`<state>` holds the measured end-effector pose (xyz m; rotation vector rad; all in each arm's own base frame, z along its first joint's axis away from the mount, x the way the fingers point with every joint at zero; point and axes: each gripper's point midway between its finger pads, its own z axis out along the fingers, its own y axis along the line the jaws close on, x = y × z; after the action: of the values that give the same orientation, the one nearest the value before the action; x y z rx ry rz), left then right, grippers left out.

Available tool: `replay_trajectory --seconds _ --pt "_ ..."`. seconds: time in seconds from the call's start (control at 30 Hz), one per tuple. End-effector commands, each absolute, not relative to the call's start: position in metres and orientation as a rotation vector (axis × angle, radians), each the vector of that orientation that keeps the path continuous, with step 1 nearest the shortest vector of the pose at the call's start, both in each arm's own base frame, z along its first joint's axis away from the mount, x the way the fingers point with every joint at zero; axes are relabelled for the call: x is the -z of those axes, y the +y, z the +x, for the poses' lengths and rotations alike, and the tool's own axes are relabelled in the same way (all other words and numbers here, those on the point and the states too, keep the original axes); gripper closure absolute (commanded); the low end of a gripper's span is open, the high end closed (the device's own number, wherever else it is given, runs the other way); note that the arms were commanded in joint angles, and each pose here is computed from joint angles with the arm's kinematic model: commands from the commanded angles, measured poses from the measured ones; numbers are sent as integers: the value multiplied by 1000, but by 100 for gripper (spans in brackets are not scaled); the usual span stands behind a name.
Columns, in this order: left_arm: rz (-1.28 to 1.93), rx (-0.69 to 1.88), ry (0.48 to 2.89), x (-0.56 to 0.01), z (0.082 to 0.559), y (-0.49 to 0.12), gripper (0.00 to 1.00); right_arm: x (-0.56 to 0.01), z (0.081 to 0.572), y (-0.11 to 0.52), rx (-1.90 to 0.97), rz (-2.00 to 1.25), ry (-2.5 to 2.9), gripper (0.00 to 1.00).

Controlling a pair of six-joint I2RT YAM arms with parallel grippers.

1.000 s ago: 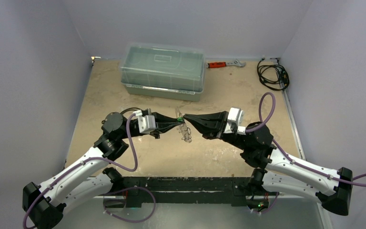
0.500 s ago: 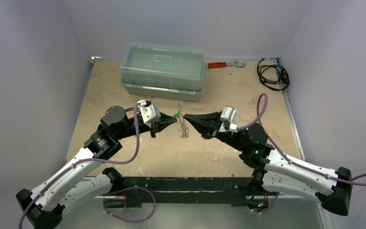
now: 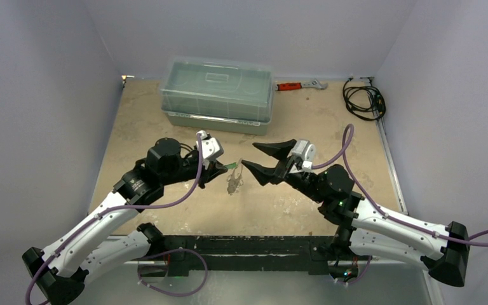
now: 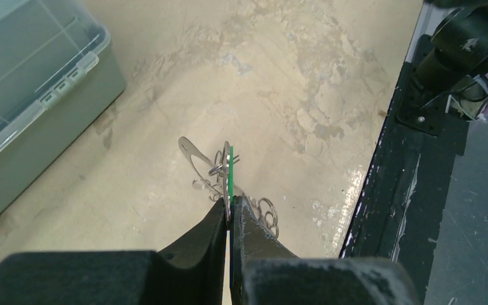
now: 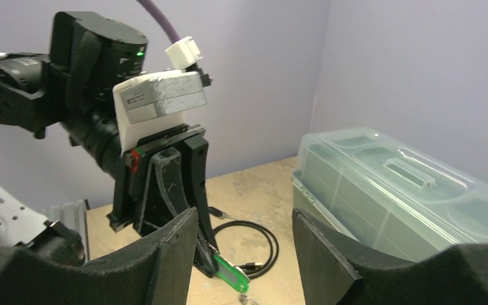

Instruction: Put the keys on the keyring

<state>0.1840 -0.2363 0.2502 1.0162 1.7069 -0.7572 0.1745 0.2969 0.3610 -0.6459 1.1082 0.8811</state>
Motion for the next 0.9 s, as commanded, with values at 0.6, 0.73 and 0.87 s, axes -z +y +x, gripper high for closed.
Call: replay_trajectory --seconds 0.6,0.73,0.87 --pt "913 276 1828 -262 223 -172 100 -322 218 293 -719 -497 1333 38" --pt "980 261 1836 -256 230 -182 100 -321 222 280 -671 -459 1339 38" --pt "1066 356 1842 -235 235 -215 100 -321 229 261 -608 -386 1354 37"
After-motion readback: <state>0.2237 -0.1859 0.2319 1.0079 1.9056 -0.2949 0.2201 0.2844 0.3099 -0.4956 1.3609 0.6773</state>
